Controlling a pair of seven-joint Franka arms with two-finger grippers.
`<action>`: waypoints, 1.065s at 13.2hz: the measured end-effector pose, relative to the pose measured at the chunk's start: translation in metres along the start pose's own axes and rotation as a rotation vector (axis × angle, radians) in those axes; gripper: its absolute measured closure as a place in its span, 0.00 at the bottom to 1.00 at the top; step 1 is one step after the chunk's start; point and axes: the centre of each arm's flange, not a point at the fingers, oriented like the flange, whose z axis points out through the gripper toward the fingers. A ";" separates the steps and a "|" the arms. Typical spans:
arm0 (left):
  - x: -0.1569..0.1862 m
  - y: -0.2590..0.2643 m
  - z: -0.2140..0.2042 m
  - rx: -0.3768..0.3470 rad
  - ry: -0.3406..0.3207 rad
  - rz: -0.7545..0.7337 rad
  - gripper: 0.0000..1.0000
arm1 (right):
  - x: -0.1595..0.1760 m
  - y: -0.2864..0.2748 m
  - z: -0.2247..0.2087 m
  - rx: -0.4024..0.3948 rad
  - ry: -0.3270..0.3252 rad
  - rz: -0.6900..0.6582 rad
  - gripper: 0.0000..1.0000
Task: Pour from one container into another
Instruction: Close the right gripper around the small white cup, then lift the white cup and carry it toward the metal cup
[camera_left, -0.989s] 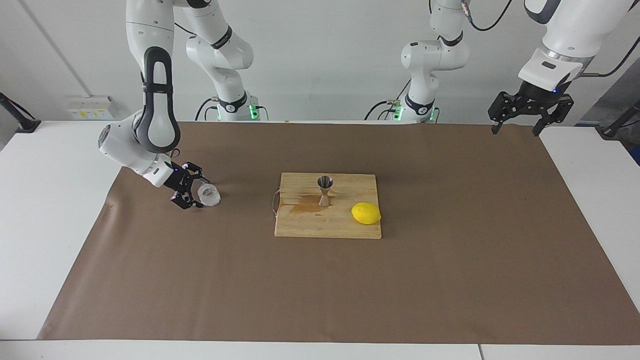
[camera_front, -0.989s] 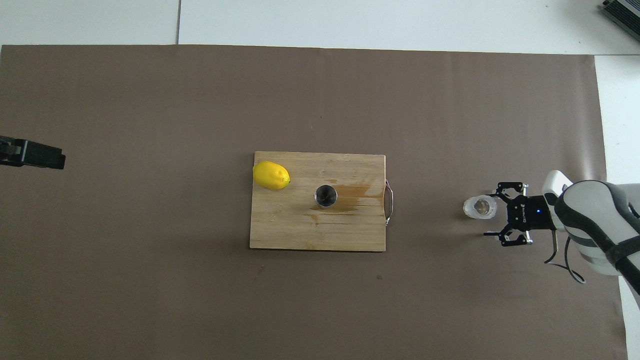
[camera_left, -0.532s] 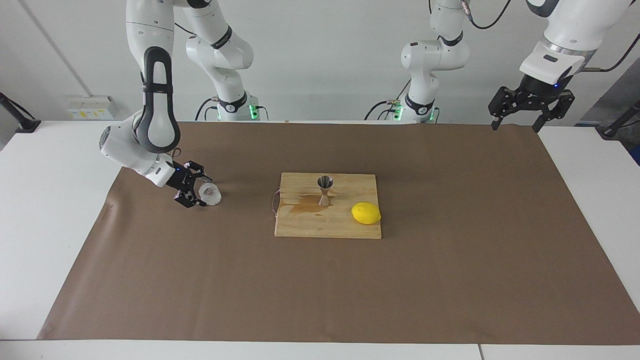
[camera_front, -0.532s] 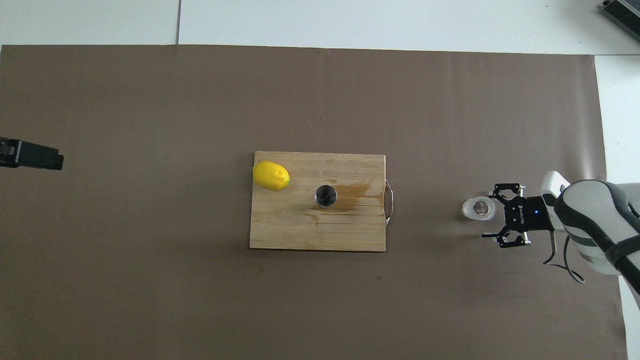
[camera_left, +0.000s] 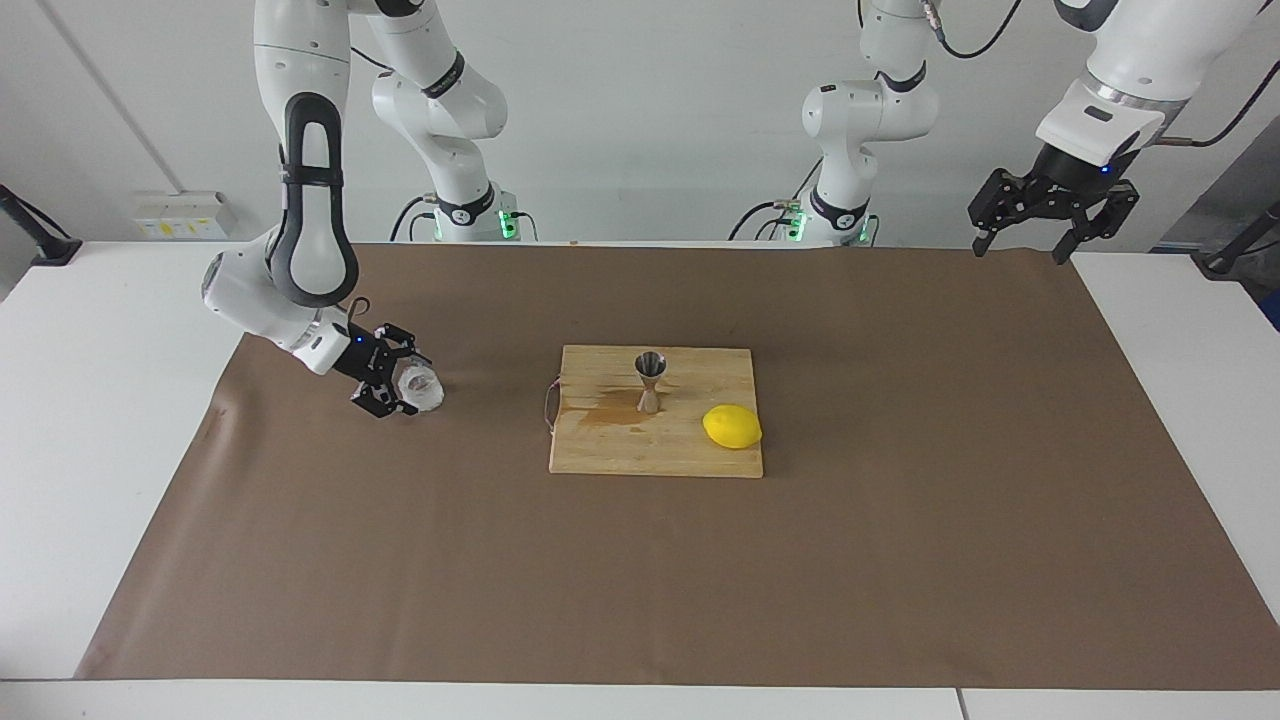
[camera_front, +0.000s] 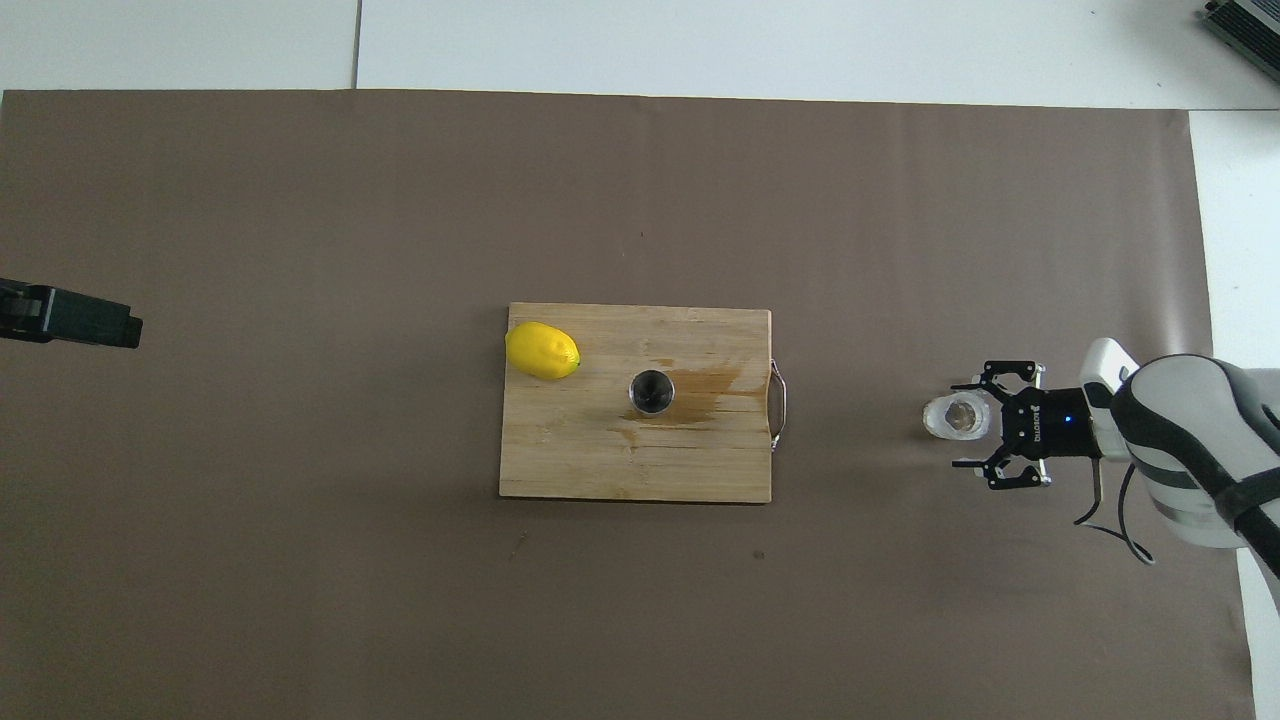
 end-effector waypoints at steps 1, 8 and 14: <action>-0.001 0.001 0.001 -0.001 -0.012 0.001 0.00 | 0.000 0.000 0.000 0.000 0.000 0.000 0.00; -0.002 0.000 0.002 -0.003 -0.024 0.013 0.00 | 0.002 0.000 0.003 0.005 0.000 -0.005 0.00; -0.003 -0.007 0.002 -0.004 -0.024 0.041 0.00 | 0.003 0.001 0.003 0.005 0.000 -0.005 0.26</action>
